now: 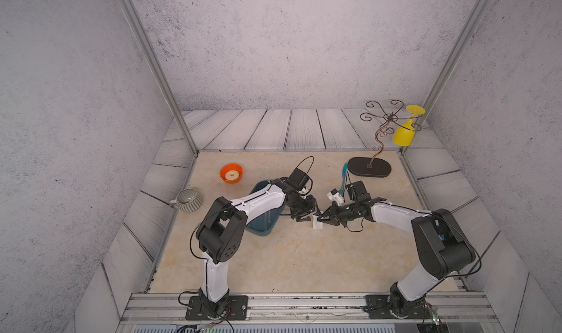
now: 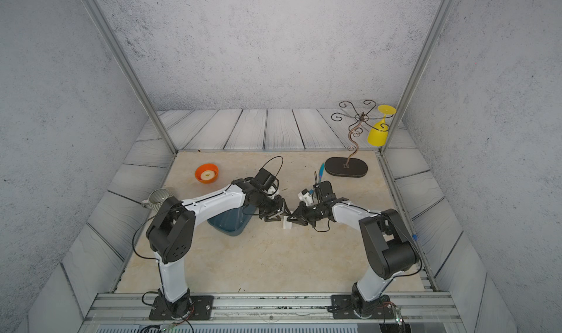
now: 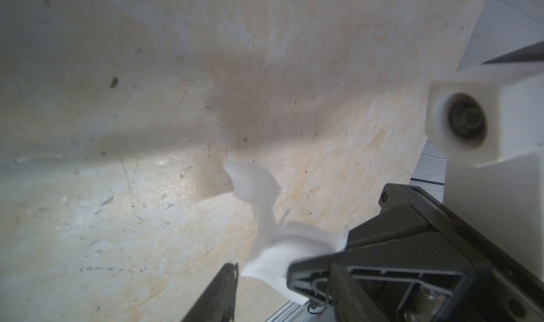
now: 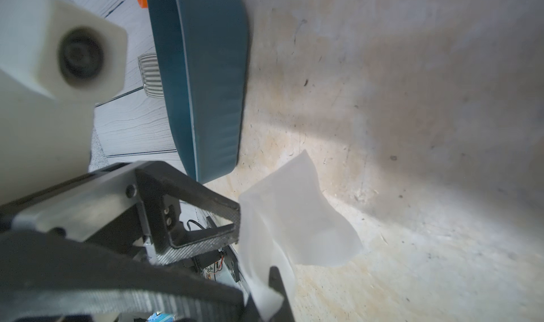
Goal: Wipe the exteriors of test tubes
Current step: Place the cleaning item at the center of the board.
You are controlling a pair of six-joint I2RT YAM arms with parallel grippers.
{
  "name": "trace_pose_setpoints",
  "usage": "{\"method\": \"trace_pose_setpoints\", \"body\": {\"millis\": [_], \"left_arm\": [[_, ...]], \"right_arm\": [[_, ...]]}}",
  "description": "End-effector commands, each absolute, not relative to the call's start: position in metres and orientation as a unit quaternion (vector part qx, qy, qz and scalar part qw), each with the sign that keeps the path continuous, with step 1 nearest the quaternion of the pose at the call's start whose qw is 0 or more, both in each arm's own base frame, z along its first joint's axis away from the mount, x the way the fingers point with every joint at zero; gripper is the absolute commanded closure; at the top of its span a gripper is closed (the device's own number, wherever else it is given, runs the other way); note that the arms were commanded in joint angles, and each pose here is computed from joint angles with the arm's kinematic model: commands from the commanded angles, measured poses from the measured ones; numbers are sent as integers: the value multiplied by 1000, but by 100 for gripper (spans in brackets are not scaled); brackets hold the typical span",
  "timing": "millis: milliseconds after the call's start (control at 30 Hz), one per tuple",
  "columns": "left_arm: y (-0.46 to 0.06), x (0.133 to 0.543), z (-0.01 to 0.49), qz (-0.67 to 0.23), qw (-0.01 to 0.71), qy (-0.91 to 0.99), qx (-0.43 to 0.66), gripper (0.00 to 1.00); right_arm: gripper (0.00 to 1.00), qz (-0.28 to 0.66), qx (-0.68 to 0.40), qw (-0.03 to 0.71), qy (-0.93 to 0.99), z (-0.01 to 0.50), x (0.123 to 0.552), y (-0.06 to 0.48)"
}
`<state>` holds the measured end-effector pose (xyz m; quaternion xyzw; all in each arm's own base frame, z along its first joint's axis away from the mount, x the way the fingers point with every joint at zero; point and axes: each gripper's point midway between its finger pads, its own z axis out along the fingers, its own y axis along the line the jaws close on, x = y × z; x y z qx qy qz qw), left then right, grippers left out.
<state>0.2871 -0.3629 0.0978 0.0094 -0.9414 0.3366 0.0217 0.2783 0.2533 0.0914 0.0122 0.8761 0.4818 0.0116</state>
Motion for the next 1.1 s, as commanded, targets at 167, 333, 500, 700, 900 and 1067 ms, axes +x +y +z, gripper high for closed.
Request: {"method": "trace_pose_setpoints", "body": {"millis": [167,333,500,700,900,1067], "left_arm": [[-368,290,92,353,29,-935,27,45],[-368,290,92,354,29,-935,27,62],[-368,290,93,352,28,-935,27,83],[-367,290,92,348,27,-937,25,93],[-356,290,87,321,24,-947,24,97],[-339,292,76,290,23,-956,30,98]], "right_arm": [[100,515,-14,21,857,112,267,258],[100,518,-14,26,855,114,268,258],[100,514,-13,26,857,111,268,258],[100,512,-13,26,859,110,269,258],[45,472,-16,26,881,106,265,248],[26,377,-18,29,926,104,251,214]]}}
